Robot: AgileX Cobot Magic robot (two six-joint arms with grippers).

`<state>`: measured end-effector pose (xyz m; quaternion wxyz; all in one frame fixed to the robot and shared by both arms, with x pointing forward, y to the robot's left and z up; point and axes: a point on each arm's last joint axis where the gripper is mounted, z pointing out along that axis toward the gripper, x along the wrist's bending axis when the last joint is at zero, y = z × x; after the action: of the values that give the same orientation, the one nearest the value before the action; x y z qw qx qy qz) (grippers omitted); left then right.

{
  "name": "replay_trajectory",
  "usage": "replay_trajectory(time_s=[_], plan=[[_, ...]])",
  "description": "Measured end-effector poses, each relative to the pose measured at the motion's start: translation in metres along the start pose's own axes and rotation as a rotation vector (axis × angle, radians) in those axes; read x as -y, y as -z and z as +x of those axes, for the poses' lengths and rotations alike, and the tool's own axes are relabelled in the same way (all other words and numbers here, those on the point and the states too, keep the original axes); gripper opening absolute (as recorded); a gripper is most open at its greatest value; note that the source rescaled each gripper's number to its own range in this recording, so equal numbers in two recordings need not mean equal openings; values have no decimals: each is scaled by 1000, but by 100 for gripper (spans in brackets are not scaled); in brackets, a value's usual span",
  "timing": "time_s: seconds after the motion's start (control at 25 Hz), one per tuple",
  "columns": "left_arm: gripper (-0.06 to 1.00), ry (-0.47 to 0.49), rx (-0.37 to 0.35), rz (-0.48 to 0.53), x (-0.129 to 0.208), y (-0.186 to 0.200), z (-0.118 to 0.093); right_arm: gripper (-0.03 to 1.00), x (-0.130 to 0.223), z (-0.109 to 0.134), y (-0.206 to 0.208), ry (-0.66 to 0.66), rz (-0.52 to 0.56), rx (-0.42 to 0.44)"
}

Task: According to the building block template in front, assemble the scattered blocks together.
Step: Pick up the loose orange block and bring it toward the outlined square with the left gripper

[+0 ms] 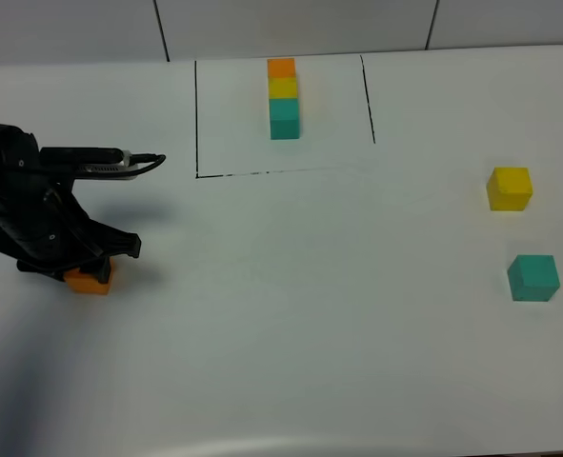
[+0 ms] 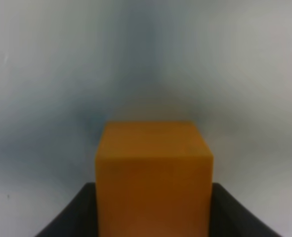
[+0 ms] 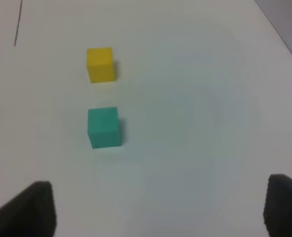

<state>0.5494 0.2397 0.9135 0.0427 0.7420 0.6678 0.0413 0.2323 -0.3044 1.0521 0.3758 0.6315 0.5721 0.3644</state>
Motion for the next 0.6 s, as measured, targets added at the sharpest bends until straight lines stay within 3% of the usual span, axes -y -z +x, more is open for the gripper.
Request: replay_trajectory(time_s=[0.12,0.24,0.4,0.6], plan=[[0,-106,-1,3,-9,10,-4,72,0,0,0,0,0,0],[0,-311,2,-4,-18,22,-17,72,0,0,0,0,0,0],[0,-586,7,-28,-33,40,-42,72,0,0,0,0,0,0],[0,-827,18,10,-56,53,-78,72,0,0,0,0,0,0]])
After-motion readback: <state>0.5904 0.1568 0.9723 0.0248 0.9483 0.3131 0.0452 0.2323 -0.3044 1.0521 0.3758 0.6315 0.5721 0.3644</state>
